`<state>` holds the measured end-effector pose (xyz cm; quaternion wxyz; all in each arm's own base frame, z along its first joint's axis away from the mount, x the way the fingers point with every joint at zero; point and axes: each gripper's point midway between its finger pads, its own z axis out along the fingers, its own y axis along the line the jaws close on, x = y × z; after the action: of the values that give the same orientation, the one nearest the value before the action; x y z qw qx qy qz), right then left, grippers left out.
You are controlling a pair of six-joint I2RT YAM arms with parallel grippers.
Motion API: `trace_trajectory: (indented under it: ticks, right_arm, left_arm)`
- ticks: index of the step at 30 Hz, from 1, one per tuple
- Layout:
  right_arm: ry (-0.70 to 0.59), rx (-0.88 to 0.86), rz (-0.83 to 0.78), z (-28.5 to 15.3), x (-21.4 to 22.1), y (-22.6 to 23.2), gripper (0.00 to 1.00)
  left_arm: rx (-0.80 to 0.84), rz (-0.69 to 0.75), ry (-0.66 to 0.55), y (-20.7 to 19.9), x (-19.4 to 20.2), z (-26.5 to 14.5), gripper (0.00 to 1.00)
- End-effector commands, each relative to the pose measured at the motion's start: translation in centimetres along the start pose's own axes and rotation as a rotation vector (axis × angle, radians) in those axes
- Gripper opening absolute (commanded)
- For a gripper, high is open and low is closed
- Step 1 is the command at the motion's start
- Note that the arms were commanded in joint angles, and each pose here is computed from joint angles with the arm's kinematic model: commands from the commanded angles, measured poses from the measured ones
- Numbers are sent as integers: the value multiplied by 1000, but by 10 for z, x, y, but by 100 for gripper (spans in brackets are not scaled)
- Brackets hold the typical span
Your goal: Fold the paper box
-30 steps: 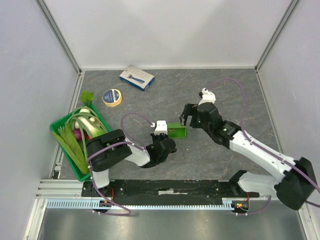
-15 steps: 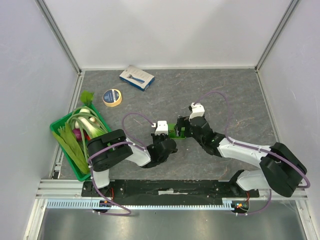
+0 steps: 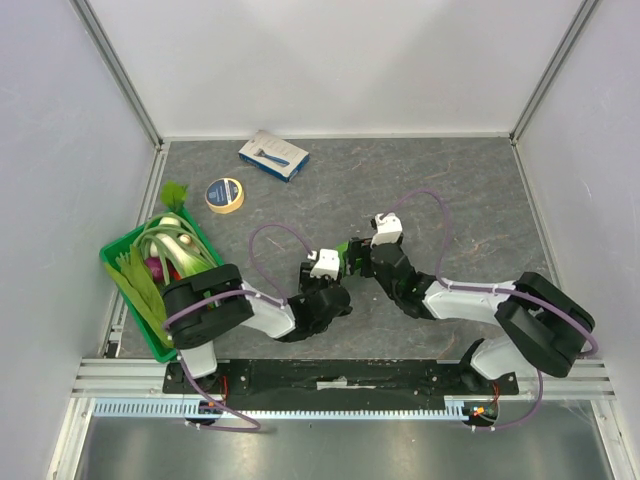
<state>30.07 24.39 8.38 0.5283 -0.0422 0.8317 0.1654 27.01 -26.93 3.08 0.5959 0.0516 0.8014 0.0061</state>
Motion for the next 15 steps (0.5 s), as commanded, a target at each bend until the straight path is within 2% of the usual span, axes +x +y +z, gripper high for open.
trace_trajectory:
  ticks: [1,5,6,8,9,11,13,15]
  right_arm:
    - [-7,24,-31,1,13,-3,92]
    - [9,37,-52,4,23,-7,92]
    - [6,34,-55,4,22,-6,92]
    - [11,22,-58,5,24,-5,92]
    - [14,24,-63,5,26,-5,92]
    - [16,21,-65,4,27,-5,92]
    - [17,12,-59,3,28,-4,92]
    - [13,-2,-60,0,28,1,92]
  left_arm:
    - [167,73,173,-5,36,-35,62]
    - [389,30,302,-11,52,-73,66]
    - [488,-9,319,-21,42,-88,70]
    - [544,-34,364,-19,45,-103,71]
    - [608,-48,388,-21,40,-116,75]
    - [639,-85,417,-20,34,-128,75]
    - [679,-136,393,-18,19,-137,75]
    - [630,-162,357,-9,17,-130,75]
